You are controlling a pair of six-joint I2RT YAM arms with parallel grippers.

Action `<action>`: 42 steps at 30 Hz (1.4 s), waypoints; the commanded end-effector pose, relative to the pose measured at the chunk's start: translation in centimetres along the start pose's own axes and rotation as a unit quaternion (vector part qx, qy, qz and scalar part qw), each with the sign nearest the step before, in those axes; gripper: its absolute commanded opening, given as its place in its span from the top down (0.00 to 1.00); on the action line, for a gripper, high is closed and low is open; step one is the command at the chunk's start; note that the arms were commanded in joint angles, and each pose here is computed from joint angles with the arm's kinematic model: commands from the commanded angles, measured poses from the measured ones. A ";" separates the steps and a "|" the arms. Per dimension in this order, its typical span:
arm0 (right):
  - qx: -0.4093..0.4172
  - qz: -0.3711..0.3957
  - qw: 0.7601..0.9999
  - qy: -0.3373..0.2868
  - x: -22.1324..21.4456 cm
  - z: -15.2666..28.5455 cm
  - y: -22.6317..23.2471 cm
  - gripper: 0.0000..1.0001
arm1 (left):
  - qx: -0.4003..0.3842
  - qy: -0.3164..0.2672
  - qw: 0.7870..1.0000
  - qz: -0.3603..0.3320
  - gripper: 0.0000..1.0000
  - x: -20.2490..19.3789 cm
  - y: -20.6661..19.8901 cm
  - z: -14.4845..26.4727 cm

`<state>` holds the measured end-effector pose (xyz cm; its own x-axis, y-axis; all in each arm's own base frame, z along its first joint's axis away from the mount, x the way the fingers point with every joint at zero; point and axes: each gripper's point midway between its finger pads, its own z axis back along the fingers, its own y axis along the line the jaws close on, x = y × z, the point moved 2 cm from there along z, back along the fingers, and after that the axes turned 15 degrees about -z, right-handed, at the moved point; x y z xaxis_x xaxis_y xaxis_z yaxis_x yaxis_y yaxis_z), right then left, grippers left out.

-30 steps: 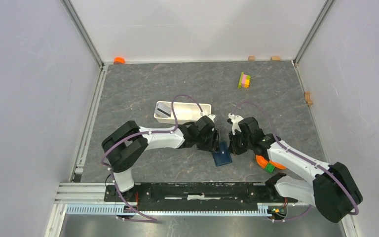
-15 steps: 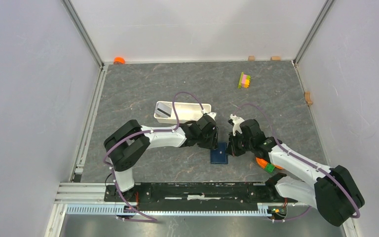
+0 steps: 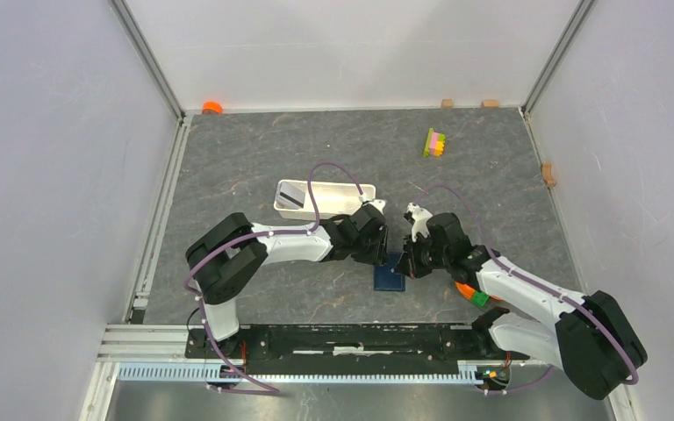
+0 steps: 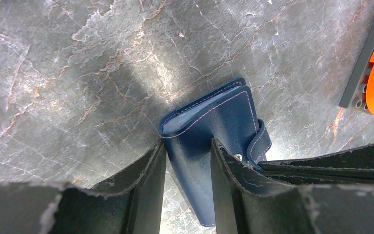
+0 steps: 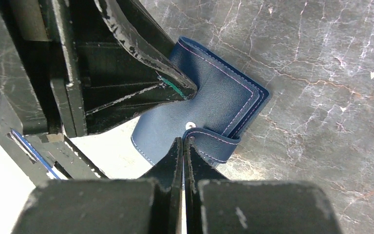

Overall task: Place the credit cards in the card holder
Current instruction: Close the card holder at the center of the board.

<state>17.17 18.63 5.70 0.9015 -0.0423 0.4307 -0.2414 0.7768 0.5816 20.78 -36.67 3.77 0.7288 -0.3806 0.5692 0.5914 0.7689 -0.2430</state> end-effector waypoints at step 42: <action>0.020 0.004 1.000 0.016 -0.7 -2.1 0.4 1.00 | 0.058 0.111 0.992 -0.029 0.63 -7.2 3.4 -1.8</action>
<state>17.91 19.32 4.77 0.9022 -0.0428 0.4292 -0.2437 0.7704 0.5891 20.74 -36.68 3.68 0.7321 -0.3816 0.5643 0.5919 0.7663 -0.2497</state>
